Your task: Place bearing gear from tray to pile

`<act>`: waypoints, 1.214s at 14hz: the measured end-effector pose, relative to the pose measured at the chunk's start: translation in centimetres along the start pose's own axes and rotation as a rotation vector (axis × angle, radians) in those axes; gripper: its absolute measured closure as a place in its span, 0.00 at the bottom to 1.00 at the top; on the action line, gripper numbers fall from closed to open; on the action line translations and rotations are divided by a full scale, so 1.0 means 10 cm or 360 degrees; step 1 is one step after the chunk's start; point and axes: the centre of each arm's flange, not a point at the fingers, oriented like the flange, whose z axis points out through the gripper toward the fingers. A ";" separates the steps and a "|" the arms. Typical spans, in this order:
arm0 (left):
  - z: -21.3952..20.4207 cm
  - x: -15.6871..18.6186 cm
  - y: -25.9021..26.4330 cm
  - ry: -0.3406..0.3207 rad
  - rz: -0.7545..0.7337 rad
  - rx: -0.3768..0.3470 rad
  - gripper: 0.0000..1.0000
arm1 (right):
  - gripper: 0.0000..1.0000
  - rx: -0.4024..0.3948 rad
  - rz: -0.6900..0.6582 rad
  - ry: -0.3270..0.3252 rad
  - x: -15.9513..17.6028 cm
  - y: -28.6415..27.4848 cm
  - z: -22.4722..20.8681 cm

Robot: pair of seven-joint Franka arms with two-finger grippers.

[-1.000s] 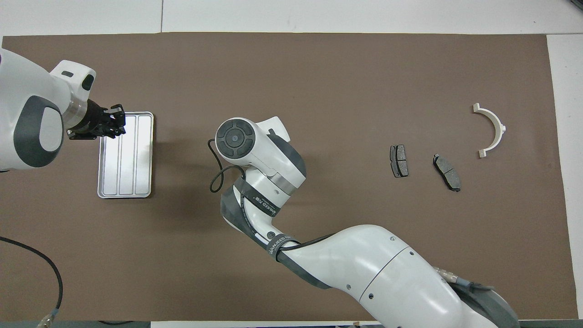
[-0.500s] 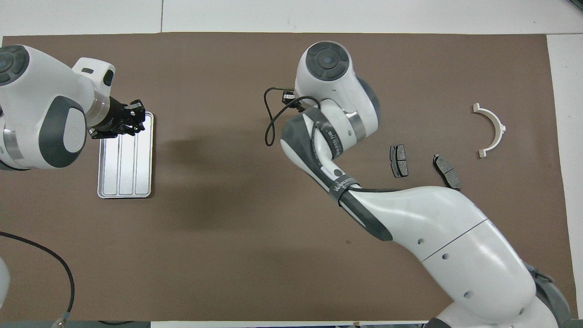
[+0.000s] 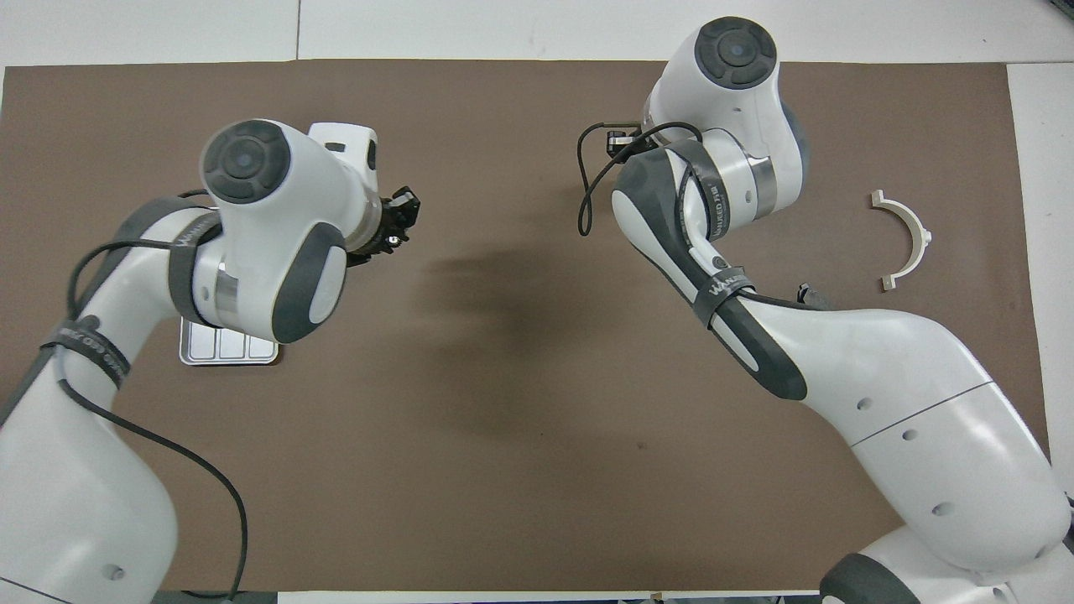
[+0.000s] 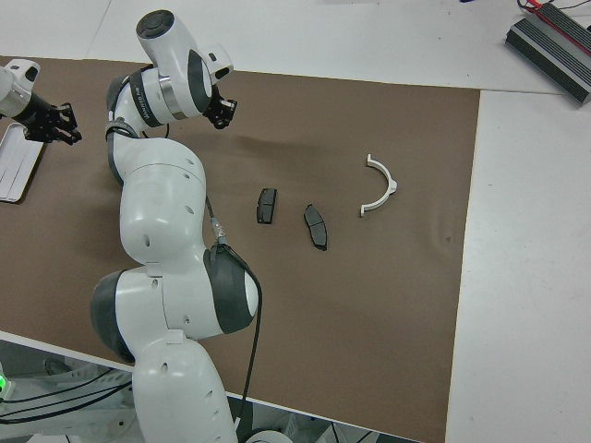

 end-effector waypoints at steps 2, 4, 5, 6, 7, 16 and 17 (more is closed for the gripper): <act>0.22 -0.35 0.26 0.0004 -0.0016 -0.0028 0.76 | 0.64 -0.0010 -0.0017 -0.0010 0.10 0.32 0.03; 0.43 -0.48 0.34 -0.0003 -0.0007 -0.0022 0.76 | 0.64 -0.0023 0.0002 -0.0036 0.15 0.56 0.09; 0.51 -0.48 0.34 -0.0008 -0.0007 -0.0010 0.76 | 0.64 -0.0036 0.0014 -0.0066 0.14 0.63 0.12; 0.57 -0.47 0.32 -0.0010 -0.0011 -0.0002 0.76 | 0.64 -0.0057 0.0021 -0.0116 0.12 0.68 0.15; 0.60 -0.45 0.31 -0.0007 -0.0015 -0.0003 0.76 | 0.64 -0.0081 0.0023 -0.0170 0.09 0.74 0.18; 0.77 -0.67 0.29 -0.0031 0.0024 0.0041 0.76 | 0.64 -0.0182 -0.0111 -0.0258 0.13 1.55 0.35; 0.80 -0.69 0.28 -0.0031 0.0032 0.0053 0.76 | 0.64 -0.0186 -0.0123 -0.0253 0.14 1.60 0.36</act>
